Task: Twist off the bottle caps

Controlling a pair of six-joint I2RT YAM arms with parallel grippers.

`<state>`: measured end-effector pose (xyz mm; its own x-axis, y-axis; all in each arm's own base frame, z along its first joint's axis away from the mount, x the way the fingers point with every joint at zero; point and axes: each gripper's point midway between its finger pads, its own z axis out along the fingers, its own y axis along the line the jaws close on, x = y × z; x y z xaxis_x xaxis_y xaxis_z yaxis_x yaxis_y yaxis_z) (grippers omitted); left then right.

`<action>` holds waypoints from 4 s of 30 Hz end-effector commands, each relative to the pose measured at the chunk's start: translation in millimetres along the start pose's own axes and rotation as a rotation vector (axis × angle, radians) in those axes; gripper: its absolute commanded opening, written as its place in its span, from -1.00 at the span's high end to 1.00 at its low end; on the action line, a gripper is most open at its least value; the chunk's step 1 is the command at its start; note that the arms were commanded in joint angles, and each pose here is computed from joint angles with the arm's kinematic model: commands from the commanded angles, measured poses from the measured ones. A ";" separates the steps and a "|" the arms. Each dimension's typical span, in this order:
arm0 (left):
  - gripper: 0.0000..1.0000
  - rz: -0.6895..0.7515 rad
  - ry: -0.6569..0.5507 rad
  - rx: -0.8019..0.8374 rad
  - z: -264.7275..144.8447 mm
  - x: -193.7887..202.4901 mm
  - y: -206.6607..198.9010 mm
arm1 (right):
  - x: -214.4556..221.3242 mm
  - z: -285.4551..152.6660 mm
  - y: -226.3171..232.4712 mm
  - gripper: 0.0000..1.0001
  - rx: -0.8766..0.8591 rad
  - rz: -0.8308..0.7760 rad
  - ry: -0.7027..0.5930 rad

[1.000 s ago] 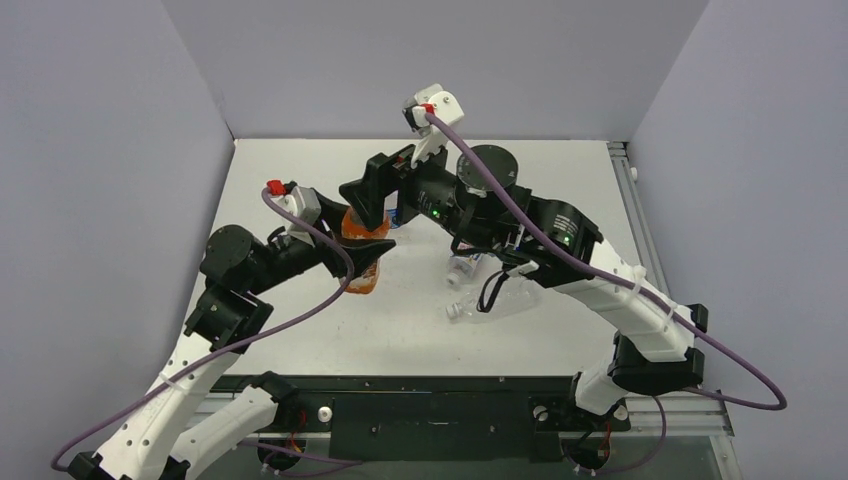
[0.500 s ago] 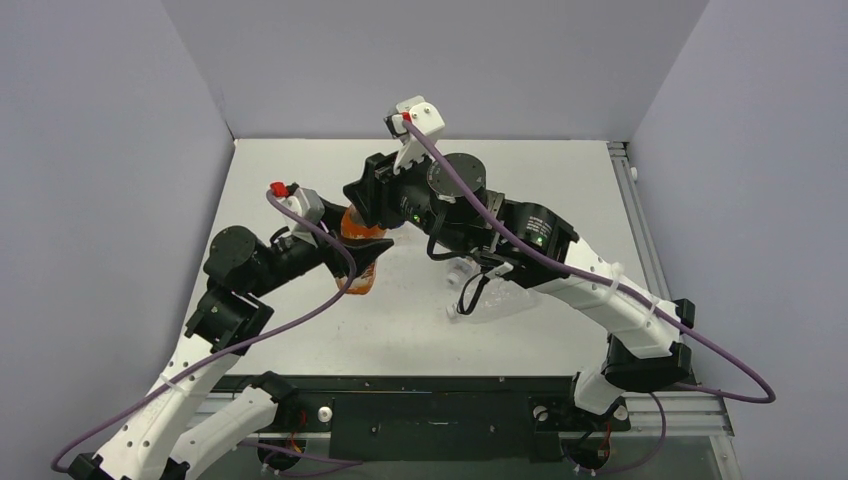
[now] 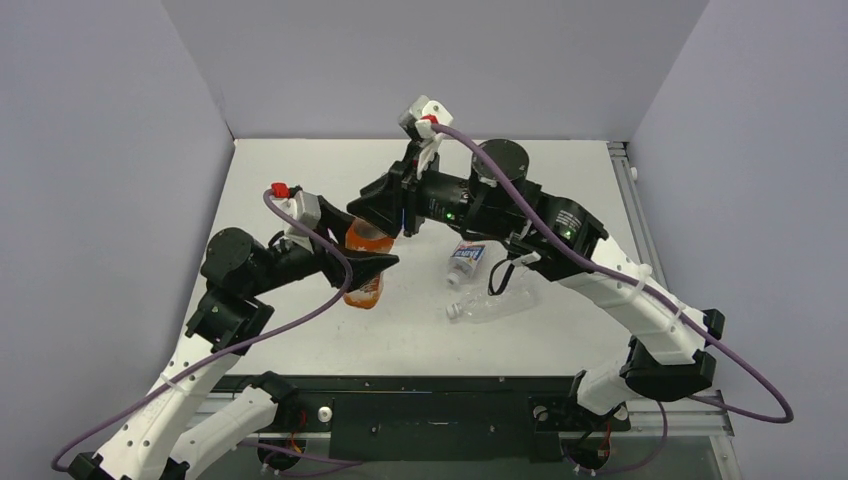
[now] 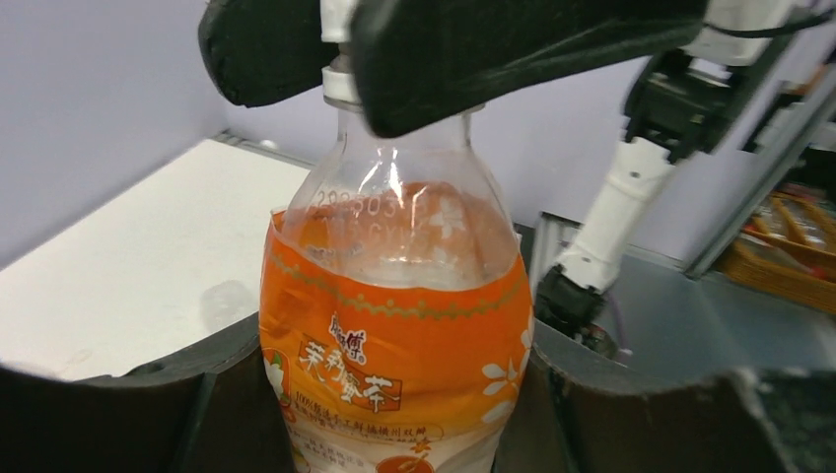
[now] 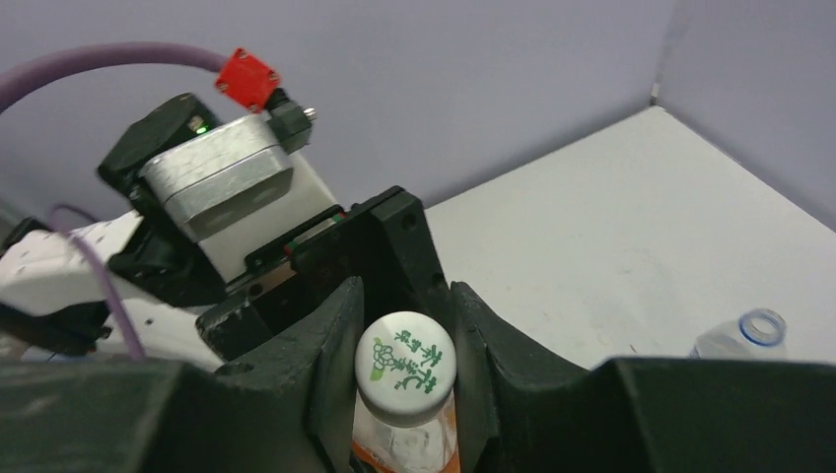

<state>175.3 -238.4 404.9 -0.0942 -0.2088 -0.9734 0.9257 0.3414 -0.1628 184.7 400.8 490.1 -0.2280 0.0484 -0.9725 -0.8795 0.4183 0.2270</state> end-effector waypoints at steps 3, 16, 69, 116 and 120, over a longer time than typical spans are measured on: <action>0.83 -0.095 0.007 0.348 -9.2 -31.3 -71.7 | -40.3 -64.7 79.8 1.00 -0.582 -0.059 -0.115; 0.87 0.016 0.008 0.174 5.6 -20.0 -32.4 | -52.5 -52.2 -29.5 -0.61 0.155 -0.012 -0.226; 0.81 0.152 0.012 -0.160 -1.0 5.2 32.7 | -36.0 -15.2 -19.8 -0.04 0.100 0.163 -0.112; 0.82 0.104 -0.048 -0.133 3.6 -17.3 23.0 | -21.0 -16.7 -23.1 0.30 0.174 0.058 -0.059; 0.81 0.103 -0.040 -0.123 3.6 -13.8 21.9 | -31.3 -24.4 -25.3 -0.10 0.174 0.057 -0.089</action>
<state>204.7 -231.7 393.0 -0.0389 -0.1641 -0.9857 0.8618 0.4938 -0.1162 206.2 390.7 467.0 -0.3031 0.0390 -0.9522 -0.7736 0.5734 0.2697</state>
